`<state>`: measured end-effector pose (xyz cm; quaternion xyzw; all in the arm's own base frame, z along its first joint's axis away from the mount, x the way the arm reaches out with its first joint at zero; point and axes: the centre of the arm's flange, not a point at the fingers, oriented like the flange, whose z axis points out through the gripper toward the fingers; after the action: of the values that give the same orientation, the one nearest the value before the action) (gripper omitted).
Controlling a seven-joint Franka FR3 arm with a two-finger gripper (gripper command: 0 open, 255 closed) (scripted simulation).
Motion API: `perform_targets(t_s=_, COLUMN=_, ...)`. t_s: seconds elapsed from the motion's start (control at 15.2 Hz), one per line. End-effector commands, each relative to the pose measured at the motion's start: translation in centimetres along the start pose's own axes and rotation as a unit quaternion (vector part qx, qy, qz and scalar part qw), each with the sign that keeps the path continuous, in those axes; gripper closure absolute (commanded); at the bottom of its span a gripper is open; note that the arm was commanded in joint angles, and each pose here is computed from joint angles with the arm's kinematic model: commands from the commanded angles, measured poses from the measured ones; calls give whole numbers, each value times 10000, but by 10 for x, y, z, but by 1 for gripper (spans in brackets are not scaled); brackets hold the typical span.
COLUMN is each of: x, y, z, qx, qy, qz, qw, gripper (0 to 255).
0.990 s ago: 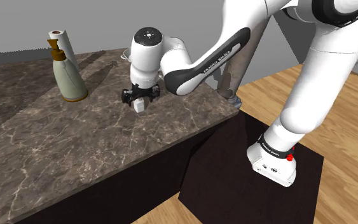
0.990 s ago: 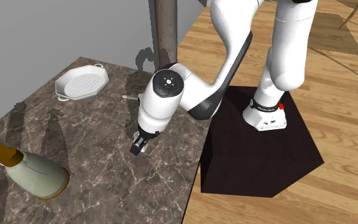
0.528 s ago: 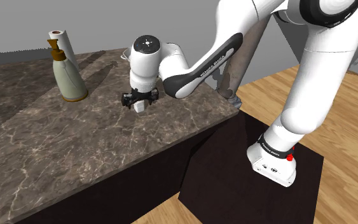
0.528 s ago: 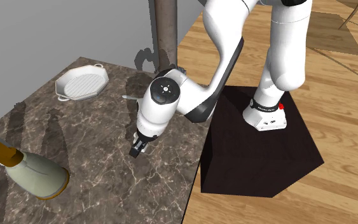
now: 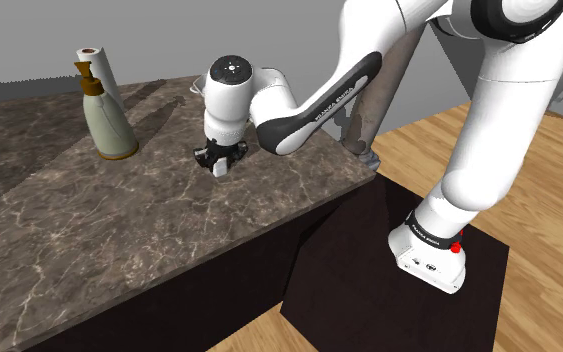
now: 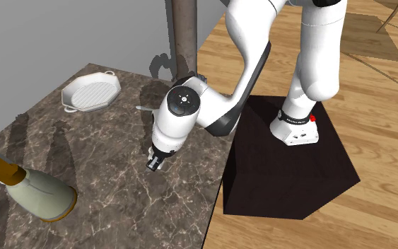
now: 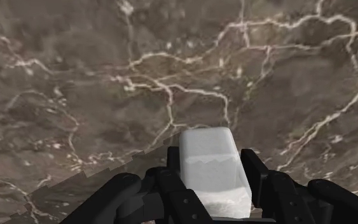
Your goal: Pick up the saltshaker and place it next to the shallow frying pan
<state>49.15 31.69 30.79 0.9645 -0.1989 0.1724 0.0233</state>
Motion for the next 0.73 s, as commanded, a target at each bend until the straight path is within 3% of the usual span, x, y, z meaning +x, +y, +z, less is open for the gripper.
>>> perform_targets(t_s=0.0, x=0, y=0, z=0, qx=-1, qy=-2, qz=0, qw=10000, gripper=255)
perform_targets(t_s=0.33, x=0, y=0, z=0, qx=-1, qy=-2, qz=0, qw=10000, gripper=255)
perform_targets(t_s=0.66, x=9, y=-1, z=-25, qx=-1, qy=-2, qz=0, qw=10000, gripper=255)
